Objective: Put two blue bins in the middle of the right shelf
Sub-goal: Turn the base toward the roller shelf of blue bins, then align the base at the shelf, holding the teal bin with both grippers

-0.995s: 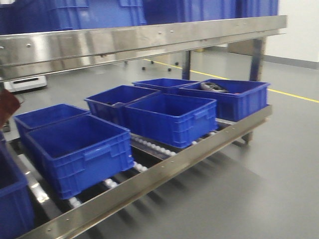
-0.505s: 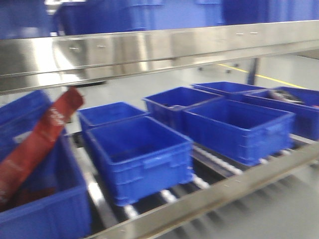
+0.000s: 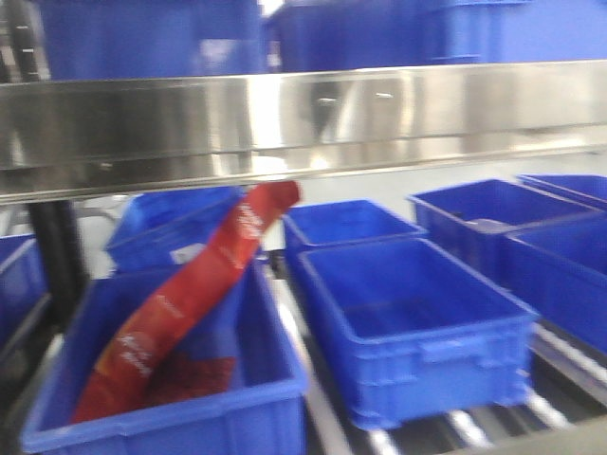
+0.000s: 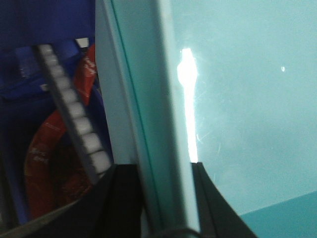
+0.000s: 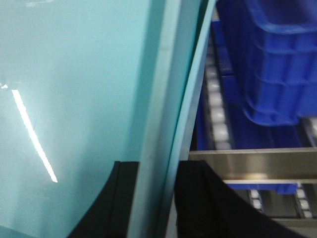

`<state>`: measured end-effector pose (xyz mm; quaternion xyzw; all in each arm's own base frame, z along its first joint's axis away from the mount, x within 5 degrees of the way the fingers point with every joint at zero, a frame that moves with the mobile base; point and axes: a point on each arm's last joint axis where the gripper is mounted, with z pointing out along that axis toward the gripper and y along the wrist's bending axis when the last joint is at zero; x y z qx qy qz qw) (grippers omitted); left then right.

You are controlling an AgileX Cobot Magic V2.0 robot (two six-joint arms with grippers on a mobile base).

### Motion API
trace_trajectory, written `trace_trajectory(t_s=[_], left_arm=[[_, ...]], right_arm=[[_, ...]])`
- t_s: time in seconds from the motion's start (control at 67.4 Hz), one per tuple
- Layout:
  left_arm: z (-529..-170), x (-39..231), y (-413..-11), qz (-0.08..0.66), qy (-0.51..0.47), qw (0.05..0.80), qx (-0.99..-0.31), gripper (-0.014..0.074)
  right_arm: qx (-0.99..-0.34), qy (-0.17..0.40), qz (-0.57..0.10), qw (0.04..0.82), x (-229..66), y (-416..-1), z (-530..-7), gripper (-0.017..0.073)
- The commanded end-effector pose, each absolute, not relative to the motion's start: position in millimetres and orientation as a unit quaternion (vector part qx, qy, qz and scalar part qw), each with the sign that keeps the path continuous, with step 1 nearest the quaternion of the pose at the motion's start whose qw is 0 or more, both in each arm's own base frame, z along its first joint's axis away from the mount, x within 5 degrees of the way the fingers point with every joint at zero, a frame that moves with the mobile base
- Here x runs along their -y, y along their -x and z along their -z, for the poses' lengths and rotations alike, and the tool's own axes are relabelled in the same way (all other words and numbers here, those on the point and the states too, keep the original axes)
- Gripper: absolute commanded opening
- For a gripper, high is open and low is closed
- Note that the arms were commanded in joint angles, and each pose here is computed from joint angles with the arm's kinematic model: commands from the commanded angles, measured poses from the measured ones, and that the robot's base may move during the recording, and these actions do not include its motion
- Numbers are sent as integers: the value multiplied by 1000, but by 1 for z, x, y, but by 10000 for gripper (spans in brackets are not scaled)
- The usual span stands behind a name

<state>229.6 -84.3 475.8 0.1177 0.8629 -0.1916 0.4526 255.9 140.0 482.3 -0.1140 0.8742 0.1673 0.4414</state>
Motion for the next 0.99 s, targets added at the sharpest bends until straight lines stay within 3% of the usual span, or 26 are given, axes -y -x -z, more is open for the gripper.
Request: trace_trajectory(t_s=[0.0,0.98], left_arm=[[-493,88,-220,229,-118,491,-832,-111],[-493,88,-220,229,-118,491,-832,-111]], right_arm=[[-851,112,-172,483,-137,-255,-495,-162],[-850,112,-173,485,-137,-255,-495,-162]])
